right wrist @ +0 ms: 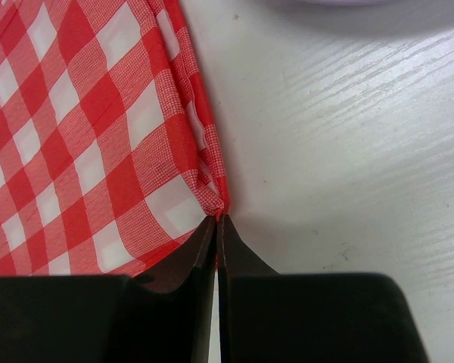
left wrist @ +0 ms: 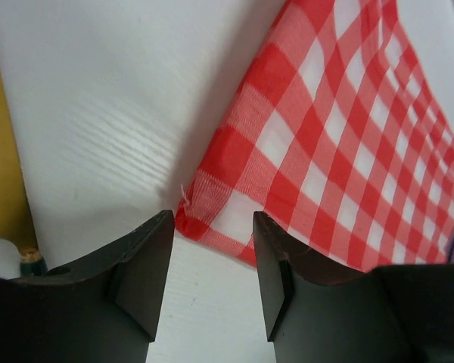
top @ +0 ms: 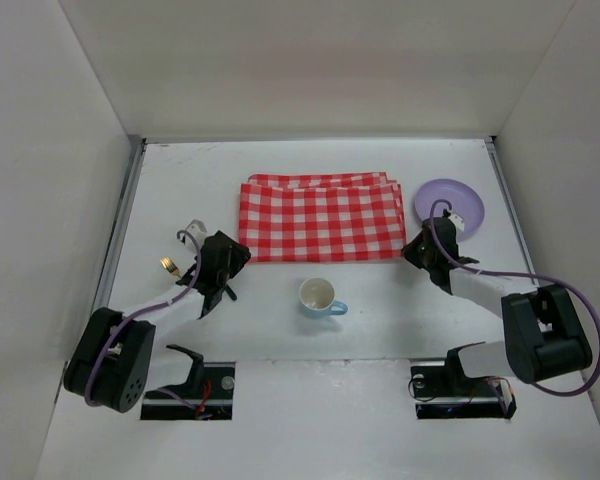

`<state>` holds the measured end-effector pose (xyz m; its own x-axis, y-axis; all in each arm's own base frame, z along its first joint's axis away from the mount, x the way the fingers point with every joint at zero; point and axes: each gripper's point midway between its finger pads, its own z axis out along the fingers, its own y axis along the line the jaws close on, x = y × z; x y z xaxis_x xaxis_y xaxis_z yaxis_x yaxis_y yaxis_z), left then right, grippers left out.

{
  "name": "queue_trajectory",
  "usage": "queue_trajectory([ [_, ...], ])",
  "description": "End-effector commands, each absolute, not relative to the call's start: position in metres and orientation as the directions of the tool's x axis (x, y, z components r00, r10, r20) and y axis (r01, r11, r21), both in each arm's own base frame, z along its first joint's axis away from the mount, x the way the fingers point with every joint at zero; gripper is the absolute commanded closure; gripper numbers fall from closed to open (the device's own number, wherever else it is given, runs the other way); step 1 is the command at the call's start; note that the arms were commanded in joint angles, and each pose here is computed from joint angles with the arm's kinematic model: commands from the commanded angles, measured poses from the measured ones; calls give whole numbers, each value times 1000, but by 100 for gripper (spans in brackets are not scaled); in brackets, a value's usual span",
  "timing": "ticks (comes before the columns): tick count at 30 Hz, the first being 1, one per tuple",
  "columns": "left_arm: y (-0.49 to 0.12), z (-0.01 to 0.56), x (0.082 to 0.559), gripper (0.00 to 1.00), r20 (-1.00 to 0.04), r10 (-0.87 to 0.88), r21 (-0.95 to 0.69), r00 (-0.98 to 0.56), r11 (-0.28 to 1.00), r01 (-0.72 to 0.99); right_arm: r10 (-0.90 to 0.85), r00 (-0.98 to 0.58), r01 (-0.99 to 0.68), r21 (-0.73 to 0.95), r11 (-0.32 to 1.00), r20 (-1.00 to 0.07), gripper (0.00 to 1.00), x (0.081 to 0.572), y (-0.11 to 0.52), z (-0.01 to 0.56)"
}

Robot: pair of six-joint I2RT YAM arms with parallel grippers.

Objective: Set the dinner table for one person

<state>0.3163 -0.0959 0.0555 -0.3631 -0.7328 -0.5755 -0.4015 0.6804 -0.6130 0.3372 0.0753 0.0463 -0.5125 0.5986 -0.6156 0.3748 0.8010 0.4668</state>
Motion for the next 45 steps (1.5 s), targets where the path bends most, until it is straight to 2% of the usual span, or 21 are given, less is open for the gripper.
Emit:
queue_trajectory([
  [1, -105, 50, 314, 58, -568, -728, -601, -383, 685, -411, 600, -480, 344, 491, 800, -640, 90, 345, 80, 60],
  [5, -105, 48, 319, 59, -569, -736, -600, -365, 676, -428, 597, -482, 333, 496, 802, -642, 90, 344, 84, 61],
  [7, -107, 48, 322, 63, -573, -731, -595, -369, 682, -426, 594, -483, 327, 496, 804, -644, 90, 343, 84, 61],
  [10, -105, 42, 324, 76, -571, -731, -583, -374, 681, -443, 599, -475, 324, 505, 800, -644, 90, 339, 83, 62],
  [12, -105, 42, 323, 90, -569, -733, -591, -372, 680, -435, 606, -469, 324, 513, 794, -642, 90, 335, 83, 63],
  [13, -101, 45, 321, 93, -576, -736, -598, -356, 676, -431, 608, -467, 324, 515, 793, -642, 90, 333, 82, 63],
  [20, -90, 48, 301, 97, -603, -716, -590, -352, 697, -406, 625, -466, 340, 525, 780, -627, 90, 319, 80, 57],
  [29, -97, 38, 265, 97, -587, -697, -573, -413, 717, -396, 634, -474, 333, 542, 772, -612, 89, 301, 79, 57],
  [31, -95, 41, 267, 92, -600, -693, -570, -399, 721, -395, 644, -473, 339, 550, 763, -602, 89, 303, 77, 57],
  [34, -103, 59, 282, 75, -598, -713, -612, -366, 701, -366, 638, -475, 336, 545, 768, -606, 89, 309, 78, 57],
  [38, -118, 75, 300, 61, -585, -731, -652, -350, 681, -333, 638, -471, 336, 545, 768, -609, 89, 312, 78, 57],
  [45, -124, 53, 326, 61, -567, -728, -620, -386, 685, -382, 635, -468, 318, 553, 770, -615, 89, 310, 79, 61],
])
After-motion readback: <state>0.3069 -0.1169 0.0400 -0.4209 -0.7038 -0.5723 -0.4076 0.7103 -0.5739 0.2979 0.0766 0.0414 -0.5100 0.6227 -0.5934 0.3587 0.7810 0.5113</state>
